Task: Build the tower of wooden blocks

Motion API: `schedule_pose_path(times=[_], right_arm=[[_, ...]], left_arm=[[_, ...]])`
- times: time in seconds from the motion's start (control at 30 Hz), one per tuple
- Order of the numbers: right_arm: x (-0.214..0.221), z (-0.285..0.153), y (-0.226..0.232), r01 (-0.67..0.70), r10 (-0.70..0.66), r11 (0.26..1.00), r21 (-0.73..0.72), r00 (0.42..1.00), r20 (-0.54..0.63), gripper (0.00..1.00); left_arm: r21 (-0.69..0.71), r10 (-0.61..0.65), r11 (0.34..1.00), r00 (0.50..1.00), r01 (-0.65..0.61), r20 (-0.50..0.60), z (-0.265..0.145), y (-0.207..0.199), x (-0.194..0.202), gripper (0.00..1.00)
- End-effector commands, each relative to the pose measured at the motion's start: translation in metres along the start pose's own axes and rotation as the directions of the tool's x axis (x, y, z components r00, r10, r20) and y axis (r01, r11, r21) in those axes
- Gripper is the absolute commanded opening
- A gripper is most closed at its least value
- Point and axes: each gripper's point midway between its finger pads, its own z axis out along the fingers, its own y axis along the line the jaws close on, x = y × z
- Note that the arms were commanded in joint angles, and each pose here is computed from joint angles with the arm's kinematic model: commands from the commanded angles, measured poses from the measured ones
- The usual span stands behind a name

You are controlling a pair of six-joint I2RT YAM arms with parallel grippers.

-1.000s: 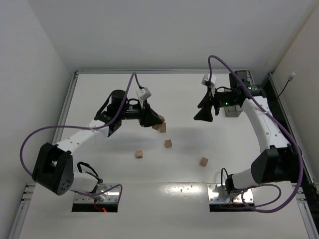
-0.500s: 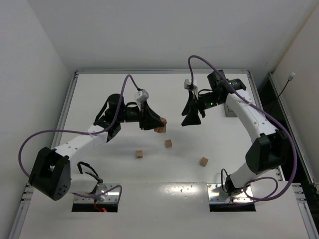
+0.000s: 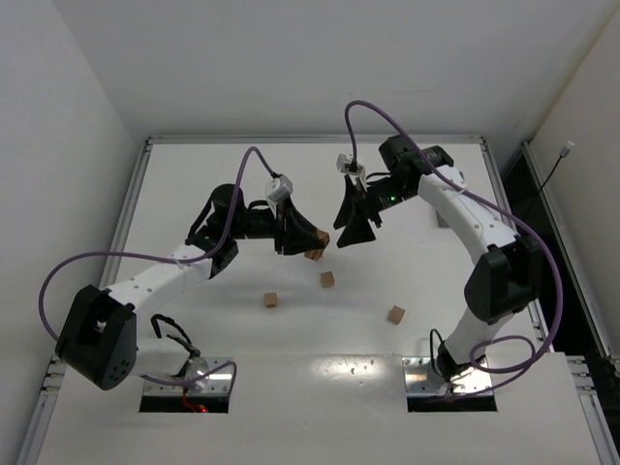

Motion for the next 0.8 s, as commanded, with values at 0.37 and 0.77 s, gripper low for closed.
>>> schedule_pose_path(times=[0.37, 0.77], right_arm=[[-0.023, 0.019, 0.014, 0.09, -0.089, 0.992, -0.092, 0.996, 0.017, 0.47], [-0.016, 0.026, 0.014, 0.089, -0.091, 0.991, -0.096, 0.996, -0.019, 0.4]], left_arm=[[0.073, 0.08, 0.994, 0.997, -0.081, 0.011, 0.012, -0.012, -0.012, 0.0], [0.073, 0.098, 0.992, 0.995, -0.099, 0.012, 0.013, -0.012, -0.015, 0.0]])
